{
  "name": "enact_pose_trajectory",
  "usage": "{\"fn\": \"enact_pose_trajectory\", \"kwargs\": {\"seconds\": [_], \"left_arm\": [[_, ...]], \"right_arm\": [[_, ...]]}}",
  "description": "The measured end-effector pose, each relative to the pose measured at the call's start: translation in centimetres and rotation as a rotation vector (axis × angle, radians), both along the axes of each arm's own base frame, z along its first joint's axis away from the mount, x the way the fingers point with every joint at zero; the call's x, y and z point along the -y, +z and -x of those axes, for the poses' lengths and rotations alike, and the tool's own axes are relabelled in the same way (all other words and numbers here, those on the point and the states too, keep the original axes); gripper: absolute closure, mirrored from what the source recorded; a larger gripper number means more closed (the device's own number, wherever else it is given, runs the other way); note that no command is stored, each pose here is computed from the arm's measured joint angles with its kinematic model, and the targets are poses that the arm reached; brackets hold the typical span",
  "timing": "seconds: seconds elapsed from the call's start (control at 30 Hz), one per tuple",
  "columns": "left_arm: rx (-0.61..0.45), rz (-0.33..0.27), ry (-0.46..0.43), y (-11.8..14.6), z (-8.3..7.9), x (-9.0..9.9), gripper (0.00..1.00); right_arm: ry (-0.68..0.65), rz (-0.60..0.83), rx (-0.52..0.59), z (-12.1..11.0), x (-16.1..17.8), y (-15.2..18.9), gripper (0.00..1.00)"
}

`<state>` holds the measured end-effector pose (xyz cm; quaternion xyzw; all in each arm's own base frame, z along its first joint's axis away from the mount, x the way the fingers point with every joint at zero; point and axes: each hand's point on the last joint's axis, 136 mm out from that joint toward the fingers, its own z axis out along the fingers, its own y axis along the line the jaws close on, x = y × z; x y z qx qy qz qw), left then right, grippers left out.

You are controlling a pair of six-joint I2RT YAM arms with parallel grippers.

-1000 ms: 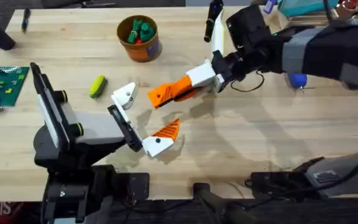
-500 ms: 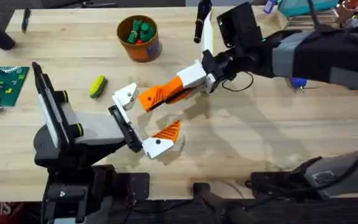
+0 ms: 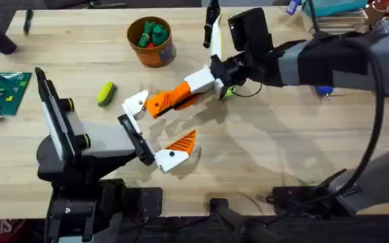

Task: Pick up the gripper from the table and insert it into the empty holder that is missing its gripper. Then pick up a screw, insert it into the mounting hole, and use the screwdriver to tighten it. Finally, clean up the table by picking up the vegetable and placing it into the bucket.

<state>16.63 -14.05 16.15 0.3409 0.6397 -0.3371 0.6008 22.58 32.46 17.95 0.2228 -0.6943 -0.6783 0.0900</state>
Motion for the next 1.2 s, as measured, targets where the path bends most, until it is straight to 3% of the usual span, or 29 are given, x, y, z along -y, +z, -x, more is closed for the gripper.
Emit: {"fn": "enact_pose_trajectory", "kwargs": {"seconds": [0.4,1.2], "left_arm": [[0.000,0.000,-0.001,0.01,0.01,0.01,0.015],[-0.001,0.000,0.002,-0.01,-0.03,-0.02,0.015]], "right_arm": [[0.000,0.032,-0.071,0.09,-0.20,0.15,0.984],[0.007,0.037,-0.083,-0.01,-0.84,-0.25,0.984]]}}
